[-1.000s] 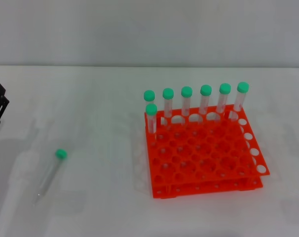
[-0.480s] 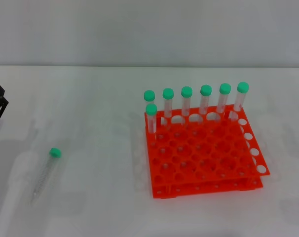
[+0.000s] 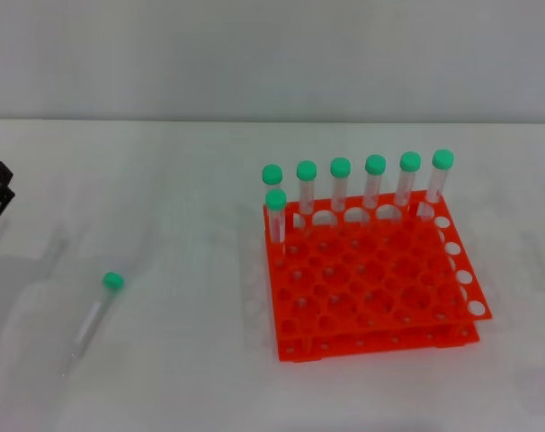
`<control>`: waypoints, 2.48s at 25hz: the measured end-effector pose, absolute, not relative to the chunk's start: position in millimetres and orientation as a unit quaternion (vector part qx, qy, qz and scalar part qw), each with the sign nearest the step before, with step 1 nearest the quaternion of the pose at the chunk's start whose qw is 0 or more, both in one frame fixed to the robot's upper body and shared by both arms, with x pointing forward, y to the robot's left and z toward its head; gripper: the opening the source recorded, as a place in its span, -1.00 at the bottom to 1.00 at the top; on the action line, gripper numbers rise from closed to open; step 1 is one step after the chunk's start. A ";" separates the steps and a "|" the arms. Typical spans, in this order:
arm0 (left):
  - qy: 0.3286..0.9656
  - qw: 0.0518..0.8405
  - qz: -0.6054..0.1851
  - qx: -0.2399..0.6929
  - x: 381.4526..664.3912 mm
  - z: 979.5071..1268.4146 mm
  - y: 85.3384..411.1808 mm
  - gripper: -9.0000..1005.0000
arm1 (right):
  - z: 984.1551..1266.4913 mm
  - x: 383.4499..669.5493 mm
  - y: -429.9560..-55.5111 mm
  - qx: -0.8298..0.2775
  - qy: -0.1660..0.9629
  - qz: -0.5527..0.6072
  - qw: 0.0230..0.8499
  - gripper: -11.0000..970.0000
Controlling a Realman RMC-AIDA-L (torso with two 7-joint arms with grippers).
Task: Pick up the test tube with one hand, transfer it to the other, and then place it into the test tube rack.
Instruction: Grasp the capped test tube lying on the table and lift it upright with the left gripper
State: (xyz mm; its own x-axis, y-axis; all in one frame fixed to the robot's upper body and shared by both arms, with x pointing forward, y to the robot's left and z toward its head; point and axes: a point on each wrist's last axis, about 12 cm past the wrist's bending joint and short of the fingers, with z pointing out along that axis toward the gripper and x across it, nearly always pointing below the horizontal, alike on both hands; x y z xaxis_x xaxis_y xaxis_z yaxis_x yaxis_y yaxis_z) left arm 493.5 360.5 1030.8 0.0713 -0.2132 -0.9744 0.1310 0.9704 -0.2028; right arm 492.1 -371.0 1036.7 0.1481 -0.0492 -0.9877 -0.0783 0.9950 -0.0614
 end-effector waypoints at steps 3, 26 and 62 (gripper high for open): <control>0.696 0.700 -0.160 -0.025 497.2 1039.6 379.0 0.75 | 1036.5 491.9 -371.1 -0.049 0.653 0.009 0.756 0.34; 0.902 0.310 -0.300 -0.022 549.0 1173.0 422.5 0.75 | 1049.5 521.0 -374.2 -0.055 0.653 -0.008 0.755 0.34; 0.979 0.037 -0.179 0.091 609.2 1141.1 318.7 0.74 | 1048.5 531.8 -366.8 -0.054 0.663 -0.005 0.746 0.34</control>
State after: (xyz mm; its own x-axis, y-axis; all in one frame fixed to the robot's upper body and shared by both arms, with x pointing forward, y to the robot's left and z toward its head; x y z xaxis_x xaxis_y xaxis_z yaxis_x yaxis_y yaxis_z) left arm 609.2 318.7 1141.1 -0.9806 0.1652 -0.1056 0.1918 0.9196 -0.3429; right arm 531.8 -366.8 1048.5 0.1198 -0.0790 -0.9896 -0.0651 0.9941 -0.0873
